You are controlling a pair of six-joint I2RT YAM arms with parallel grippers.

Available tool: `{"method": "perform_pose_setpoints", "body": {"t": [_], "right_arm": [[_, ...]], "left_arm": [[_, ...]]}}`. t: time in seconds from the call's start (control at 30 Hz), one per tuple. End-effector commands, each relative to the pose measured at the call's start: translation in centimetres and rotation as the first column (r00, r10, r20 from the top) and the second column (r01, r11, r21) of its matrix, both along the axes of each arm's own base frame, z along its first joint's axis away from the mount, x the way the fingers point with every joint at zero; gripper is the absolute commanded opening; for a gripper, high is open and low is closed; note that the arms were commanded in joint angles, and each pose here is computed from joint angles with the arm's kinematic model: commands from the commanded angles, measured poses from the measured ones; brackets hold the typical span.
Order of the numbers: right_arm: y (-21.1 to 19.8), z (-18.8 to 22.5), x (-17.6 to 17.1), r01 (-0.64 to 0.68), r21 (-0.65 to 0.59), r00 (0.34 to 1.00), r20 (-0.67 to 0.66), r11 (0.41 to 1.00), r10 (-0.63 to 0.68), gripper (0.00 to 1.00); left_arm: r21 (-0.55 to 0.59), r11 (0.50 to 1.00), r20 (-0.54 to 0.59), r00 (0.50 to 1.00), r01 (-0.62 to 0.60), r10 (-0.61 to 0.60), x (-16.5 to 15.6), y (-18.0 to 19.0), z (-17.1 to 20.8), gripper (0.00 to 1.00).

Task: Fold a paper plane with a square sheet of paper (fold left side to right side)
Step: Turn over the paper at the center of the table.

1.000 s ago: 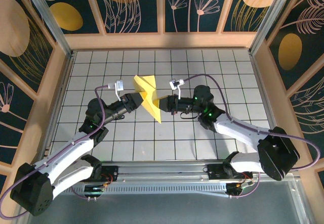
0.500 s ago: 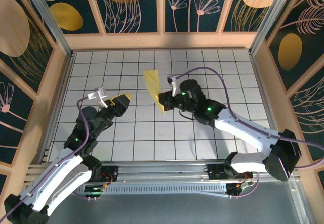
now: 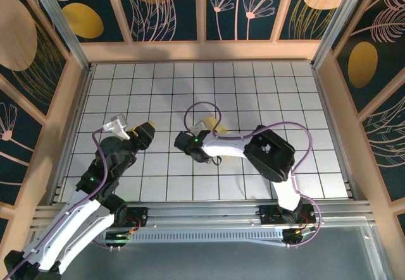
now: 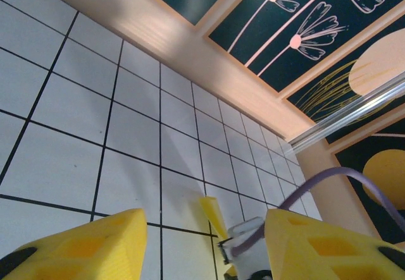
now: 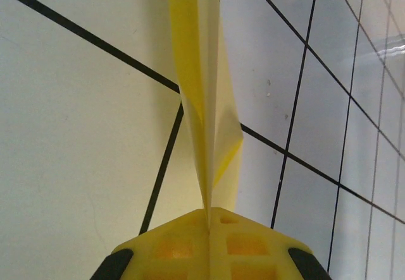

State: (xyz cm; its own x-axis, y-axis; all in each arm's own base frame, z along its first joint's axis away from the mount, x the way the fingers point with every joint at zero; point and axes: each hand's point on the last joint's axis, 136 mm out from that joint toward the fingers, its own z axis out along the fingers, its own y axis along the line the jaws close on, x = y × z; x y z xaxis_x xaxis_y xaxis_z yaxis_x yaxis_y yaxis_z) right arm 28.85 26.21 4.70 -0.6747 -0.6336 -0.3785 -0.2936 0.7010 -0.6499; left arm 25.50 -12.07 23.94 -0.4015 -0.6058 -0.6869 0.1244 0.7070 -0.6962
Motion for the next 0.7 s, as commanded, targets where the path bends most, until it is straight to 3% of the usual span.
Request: {"method": "perform_pose_setpoints", "body": {"t": [0.0, 0.1, 0.4, 0.53, 0.67], "right_arm": [[0.4, 0.6, 0.5, 0.009, -0.063, 0.998, 0.057, 0.998, -0.005, 0.0], [1.1, -0.7, 0.0, -0.005, -0.044, 1.0, 0.006, 0.999, 0.005, 0.02], [4.5, 0.5, -1.4, -0.033, 0.275, 0.989, -0.127, 0.961, 0.071, 0.5], [4.7, 3.0, -1.6, 0.002, 0.468, 0.987, -0.145, 0.884, 0.074, 0.61], [3.4, 6.2, -1.5, 0.029, 0.641, 0.991, -0.119, 0.767, 0.062, 0.67]], "left_arm": [[0.011, 1.0, -0.012, 1.0, -0.006, 0.006, 0.1, 0.1, -0.5, 0.52], [0.007, 1.0, -0.016, 1.0, 0.0, 0.0, 0.1, -0.1, -0.6, 0.52], [-0.034, 0.998, -0.038, 0.998, 0.046, -0.047, 0.5, -1.4, -1.2, 0.54], [-0.095, 0.988, -0.068, 0.99, 0.119, -0.126, 1.2, -3.6, -2.4, 0.55], [-0.141, 0.974, -0.131, 0.971, 0.179, -0.198, 2.0, -5.8, -4.7, 0.55]]}}
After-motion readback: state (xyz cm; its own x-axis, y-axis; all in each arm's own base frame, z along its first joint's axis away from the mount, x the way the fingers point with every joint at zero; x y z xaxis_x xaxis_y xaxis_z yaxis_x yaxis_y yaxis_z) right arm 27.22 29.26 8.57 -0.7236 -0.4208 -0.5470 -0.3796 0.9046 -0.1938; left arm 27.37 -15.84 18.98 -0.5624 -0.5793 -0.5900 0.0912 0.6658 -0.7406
